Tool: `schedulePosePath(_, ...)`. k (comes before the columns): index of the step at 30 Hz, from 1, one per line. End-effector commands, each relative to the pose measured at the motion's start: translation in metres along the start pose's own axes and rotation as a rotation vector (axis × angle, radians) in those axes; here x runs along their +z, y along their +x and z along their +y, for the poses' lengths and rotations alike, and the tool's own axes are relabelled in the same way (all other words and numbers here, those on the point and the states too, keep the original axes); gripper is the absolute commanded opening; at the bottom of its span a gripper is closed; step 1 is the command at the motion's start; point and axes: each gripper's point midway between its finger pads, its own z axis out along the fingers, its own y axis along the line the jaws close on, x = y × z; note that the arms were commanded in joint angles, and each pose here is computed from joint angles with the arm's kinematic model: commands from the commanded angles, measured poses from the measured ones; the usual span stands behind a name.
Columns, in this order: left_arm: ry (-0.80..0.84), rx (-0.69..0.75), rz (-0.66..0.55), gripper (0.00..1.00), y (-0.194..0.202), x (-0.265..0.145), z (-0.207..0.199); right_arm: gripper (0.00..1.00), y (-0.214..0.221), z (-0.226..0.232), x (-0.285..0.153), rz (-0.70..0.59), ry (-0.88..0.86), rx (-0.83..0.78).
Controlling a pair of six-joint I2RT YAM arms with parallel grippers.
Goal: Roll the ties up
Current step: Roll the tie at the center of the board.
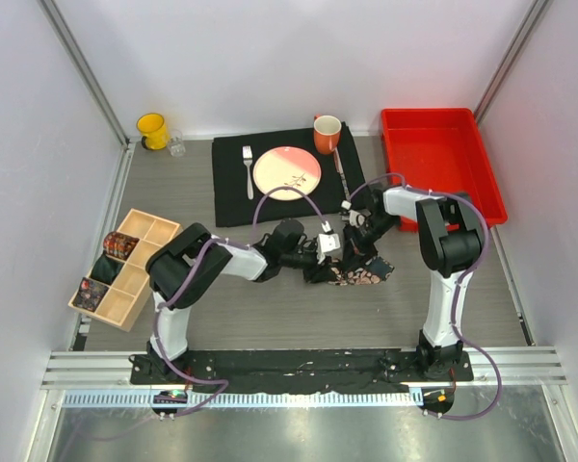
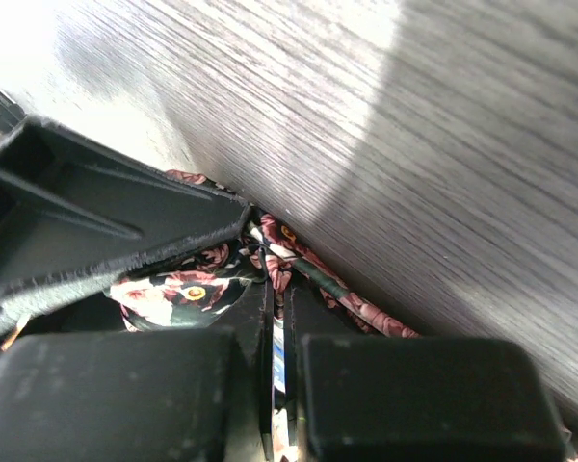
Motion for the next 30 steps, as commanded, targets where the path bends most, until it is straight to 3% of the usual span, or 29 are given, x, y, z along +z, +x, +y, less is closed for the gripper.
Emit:
schedulePosePath(1, -0.053, 0.027, 0.219, 0.24, 0.030, -0.014, 0.001, 0.04, -0.011, -0.044, 0.004, 0.008, 0.196, -0.083)
schedulePosePath(4, -0.048, 0.050, 0.324, 0.20, 0.051, -0.029, -0.005, 0.25, -0.017, -0.019, -0.025, -0.039, 0.085, -0.086)
schedulePosePath(10, -0.046, 0.020, 0.418, 0.20, 0.068, -0.039, -0.009, 0.49, 0.002, 0.038, -0.051, -0.024, -0.158, -0.112)
schedulePosePath(13, -0.039, 0.018, 0.427, 0.21, 0.069, -0.037, -0.010, 0.56, 0.008, 0.056, -0.049, -0.012, -0.250, -0.091)
schedulePosePath(18, -0.038, 0.023, 0.428, 0.25, 0.065, -0.034, -0.007, 0.56, 0.001, 0.055, -0.030, -0.009, -0.215, -0.090)
schedulePosePath(21, -0.037, 0.027, 0.426, 0.28, 0.064, -0.034, -0.007, 0.44, -0.004, 0.033, -0.019, -0.005, -0.114, -0.085)
schedulePosePath(24, -0.038, 0.030, 0.414, 0.38, 0.059, -0.035, -0.007, 0.06, 0.002, 0.007, -0.013, 0.027, -0.010, -0.086)
schedulePosePath(25, -0.038, 0.025, 0.411, 0.43, 0.058, -0.035, -0.007, 0.01, 0.007, -0.005, -0.011, 0.042, 0.038, -0.086)
schedulePosePath(30, -0.043, -0.006, 0.300, 0.64, 0.025, -0.034, -0.003, 0.01, 0.023, -0.046, -0.005, 0.110, 0.174, -0.076)
